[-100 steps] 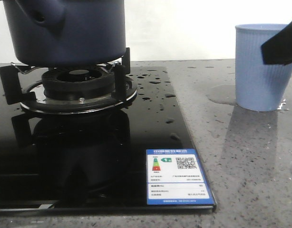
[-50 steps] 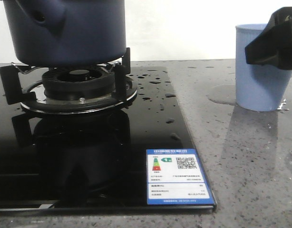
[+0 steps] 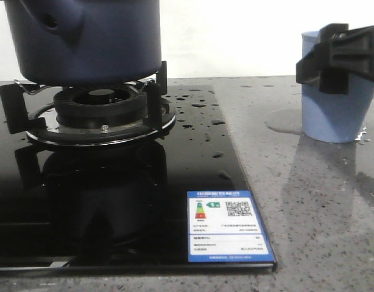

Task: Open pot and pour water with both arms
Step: 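Grasp the light blue ribbed cup with the right gripper and lift it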

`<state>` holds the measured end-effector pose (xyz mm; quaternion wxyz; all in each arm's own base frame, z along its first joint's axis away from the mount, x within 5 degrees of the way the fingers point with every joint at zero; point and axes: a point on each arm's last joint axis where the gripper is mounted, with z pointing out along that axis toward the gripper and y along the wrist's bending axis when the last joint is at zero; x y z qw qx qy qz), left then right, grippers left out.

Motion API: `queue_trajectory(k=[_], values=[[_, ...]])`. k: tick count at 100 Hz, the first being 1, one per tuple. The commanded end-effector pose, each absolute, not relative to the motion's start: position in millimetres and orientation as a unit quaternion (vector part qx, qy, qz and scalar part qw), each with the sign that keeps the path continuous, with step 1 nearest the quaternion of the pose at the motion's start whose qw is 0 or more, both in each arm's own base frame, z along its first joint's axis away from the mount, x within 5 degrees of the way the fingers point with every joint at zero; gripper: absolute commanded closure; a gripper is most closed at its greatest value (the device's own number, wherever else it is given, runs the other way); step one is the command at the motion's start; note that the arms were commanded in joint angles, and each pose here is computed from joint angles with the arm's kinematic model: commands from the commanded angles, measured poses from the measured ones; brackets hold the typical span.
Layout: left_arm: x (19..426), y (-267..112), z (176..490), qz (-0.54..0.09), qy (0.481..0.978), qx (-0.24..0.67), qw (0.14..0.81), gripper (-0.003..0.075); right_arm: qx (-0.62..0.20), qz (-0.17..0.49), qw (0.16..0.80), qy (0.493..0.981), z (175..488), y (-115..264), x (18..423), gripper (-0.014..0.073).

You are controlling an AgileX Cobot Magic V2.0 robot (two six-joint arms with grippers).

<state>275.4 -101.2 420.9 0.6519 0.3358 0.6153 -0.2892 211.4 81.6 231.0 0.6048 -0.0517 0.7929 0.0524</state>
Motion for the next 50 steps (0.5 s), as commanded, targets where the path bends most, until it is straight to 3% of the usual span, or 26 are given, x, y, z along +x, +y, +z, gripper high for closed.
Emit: queue_trajectory(k=[1, 50], values=[[261, -100, 449, -0.318, 0.577, 0.317, 0.683, 0.0498, -0.046, 0.052, 0.654, 0.754, 247, 84, 220, -0.0041], [257, -100, 451, -0.322, 0.577, 0.320, 0.679, 0.0498, -0.033, 0.051, 0.669, 0.740, 237, 88, 230, 0.0315]])
